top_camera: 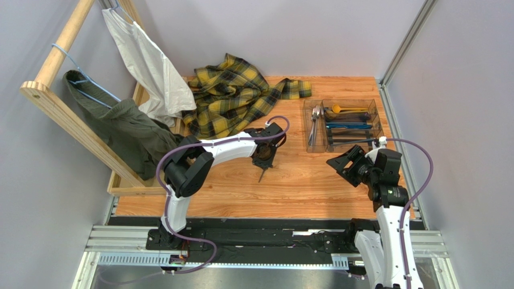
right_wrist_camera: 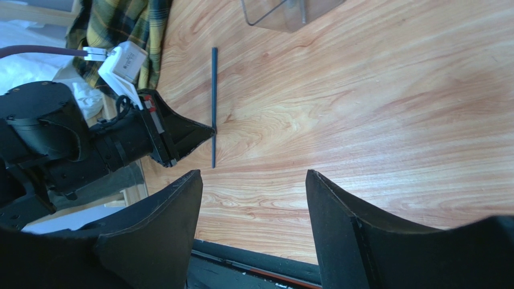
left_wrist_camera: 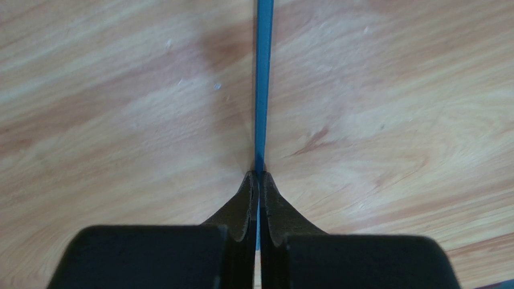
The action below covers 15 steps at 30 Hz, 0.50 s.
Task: Sort the eating utensils into containers
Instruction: Pick up the chopstick from the center of the board.
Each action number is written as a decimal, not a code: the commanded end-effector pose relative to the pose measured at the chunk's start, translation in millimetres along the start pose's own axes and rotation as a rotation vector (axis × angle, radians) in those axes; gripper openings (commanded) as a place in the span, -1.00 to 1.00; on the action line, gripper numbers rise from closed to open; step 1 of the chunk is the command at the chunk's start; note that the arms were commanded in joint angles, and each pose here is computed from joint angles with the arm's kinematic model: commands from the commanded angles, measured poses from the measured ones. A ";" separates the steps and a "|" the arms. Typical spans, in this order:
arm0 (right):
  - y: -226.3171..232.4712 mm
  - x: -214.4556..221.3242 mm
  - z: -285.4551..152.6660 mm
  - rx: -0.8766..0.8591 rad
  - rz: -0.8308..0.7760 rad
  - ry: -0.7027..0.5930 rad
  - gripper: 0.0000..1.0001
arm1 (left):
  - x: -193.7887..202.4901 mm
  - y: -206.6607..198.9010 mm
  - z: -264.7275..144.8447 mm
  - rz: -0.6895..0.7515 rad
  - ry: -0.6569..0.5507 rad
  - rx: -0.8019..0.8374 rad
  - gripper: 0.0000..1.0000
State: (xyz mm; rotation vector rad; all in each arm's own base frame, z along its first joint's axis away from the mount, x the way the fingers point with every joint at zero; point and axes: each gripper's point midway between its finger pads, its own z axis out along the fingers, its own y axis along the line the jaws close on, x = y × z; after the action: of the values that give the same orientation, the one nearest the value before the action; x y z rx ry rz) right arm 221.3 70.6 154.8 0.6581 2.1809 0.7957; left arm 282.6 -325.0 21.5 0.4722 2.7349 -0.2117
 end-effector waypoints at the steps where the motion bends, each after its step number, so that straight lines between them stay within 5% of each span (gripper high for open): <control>1: 22.1 -2.5 -3.2 -0.121 -0.022 -0.018 0.37 | -1.7 7.9 -29.5 0.038 -0.057 0.011 -1.00; 15: 35.1 3.5 -1.6 -0.213 -0.005 0.016 0.59 | -1.8 -39.9 -97.3 0.154 -0.181 0.223 -1.00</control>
State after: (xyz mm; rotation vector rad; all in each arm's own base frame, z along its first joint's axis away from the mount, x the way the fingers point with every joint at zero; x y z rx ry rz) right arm 221.3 87.8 166.1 0.5837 2.1258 0.9390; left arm 247.0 -315.2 77.0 0.5850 2.6129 -0.3418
